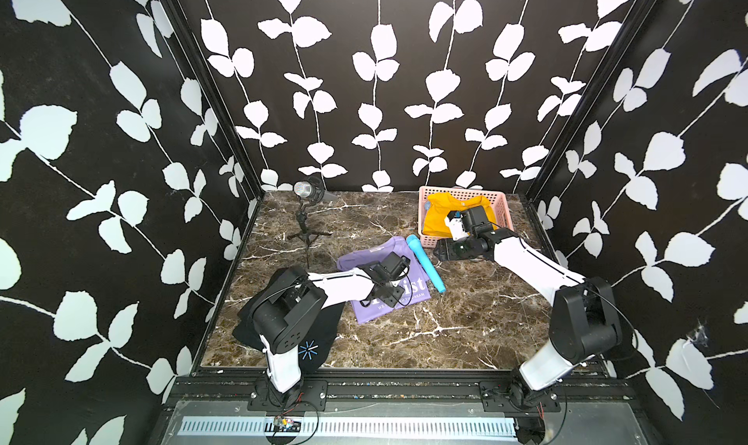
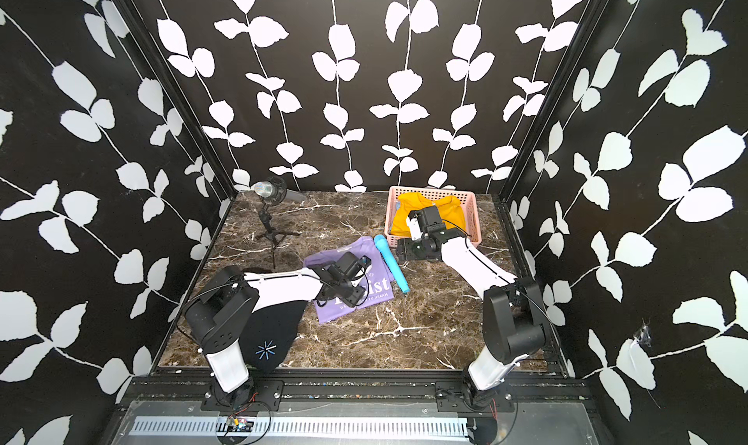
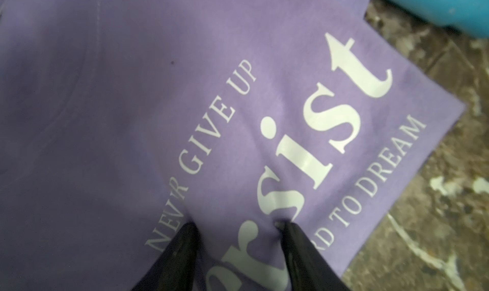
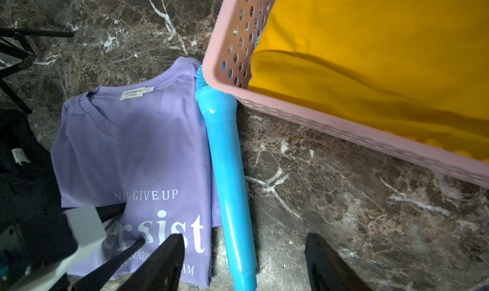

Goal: Put the folded t-shirts into the basket
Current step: Move the T-shirt to the center of the board.

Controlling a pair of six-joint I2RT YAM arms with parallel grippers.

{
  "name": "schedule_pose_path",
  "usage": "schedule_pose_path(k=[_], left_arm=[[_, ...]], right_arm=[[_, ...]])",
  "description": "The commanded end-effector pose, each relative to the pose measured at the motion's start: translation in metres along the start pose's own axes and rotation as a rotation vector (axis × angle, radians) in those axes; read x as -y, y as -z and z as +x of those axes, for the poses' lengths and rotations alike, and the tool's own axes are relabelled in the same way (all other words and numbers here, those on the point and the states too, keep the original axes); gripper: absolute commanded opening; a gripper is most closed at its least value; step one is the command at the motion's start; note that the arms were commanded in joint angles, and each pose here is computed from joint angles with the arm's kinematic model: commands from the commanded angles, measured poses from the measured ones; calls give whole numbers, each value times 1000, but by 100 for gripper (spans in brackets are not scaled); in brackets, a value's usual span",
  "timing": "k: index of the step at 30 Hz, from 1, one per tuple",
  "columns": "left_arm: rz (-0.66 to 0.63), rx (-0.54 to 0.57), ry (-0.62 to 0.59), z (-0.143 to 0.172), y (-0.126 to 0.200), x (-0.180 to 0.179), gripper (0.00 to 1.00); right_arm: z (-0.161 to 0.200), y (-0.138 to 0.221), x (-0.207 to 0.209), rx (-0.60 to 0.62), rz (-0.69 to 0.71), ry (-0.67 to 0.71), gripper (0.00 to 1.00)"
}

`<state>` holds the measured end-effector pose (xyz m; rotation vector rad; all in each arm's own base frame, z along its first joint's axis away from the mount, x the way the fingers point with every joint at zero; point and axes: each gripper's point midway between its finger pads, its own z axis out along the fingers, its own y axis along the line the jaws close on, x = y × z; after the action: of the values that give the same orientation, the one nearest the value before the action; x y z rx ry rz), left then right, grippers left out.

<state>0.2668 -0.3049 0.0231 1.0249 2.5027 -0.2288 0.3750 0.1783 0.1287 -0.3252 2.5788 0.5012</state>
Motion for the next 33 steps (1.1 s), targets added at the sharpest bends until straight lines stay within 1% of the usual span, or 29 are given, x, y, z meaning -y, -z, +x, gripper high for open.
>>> schedule_pose_path(k=[1,6,10,15,19,23,25,27,30,33], left_arm=[[83,-218,-89,67,-6,29,53],[80,-215,-96,72,3,29,53],[91,-202,-111,75,19,29,56],[131,-173,-119,77,32,34,60],[160,-105,-117,60,43,39,65],[136,-26,-101,42,58,35,70],[118,12,-78,35,66,28,72],[107,43,-31,31,72,18,73],[84,88,86,27,77,-7,74],[27,117,209,27,78,-40,74]], right_arm=[[4,13,-1,10,8,-14,74],[28,8,-10,-52,-49,-29,72],[46,2,-15,-81,-88,-49,70],[64,-9,-38,-120,-161,-28,67],[64,-22,-52,-121,-173,-22,67],[64,-42,-56,-121,-163,-42,67],[63,-49,-55,-114,-122,-32,67],[62,-53,-56,-107,-84,-12,67],[59,-60,-52,-96,-18,4,67],[59,-68,-53,-90,20,17,67]])
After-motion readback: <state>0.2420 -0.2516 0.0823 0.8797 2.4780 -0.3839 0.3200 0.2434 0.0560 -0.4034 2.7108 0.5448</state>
